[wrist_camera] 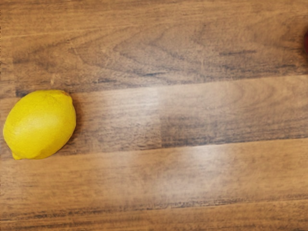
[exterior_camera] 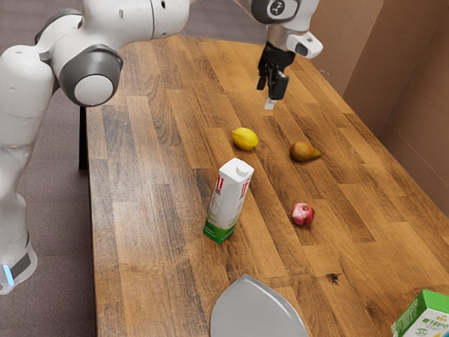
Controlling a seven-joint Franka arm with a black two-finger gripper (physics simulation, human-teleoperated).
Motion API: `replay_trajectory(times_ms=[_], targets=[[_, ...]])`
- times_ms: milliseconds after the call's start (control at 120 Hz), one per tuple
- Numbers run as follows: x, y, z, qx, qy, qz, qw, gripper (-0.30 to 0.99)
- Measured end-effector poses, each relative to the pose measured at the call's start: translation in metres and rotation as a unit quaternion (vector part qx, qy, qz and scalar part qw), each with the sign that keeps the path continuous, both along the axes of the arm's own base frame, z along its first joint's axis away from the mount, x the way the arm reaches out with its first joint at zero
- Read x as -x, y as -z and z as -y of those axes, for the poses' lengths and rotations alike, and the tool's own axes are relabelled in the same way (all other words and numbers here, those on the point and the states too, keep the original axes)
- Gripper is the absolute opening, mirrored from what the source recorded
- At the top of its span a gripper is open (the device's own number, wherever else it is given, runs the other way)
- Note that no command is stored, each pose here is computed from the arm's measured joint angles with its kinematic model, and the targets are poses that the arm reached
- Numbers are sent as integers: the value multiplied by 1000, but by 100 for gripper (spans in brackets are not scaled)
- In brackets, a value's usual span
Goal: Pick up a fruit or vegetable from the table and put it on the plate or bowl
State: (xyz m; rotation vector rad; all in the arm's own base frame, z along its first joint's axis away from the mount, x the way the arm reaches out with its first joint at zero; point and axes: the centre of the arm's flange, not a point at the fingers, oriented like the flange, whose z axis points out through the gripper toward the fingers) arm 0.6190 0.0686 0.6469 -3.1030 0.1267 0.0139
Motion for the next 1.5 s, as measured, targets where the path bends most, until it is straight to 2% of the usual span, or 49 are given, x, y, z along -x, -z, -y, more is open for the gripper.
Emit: replay_trajectory(times_ms=[325, 433, 850, 1025, 1275, 1500], targets=[[-3, -4, -1, -2, 24, 17, 1000, 69], [4, -23, 4, -1, 33, 35, 999, 69], [-22, 23, 15, -11, 49, 6, 999, 69], [-26, 45, -46, -18, 19, -7, 1000, 69], [-38, 80, -112, -38, 70, -5, 997, 69], [-43, 82, -123, -46, 140, 5, 989, 69]])
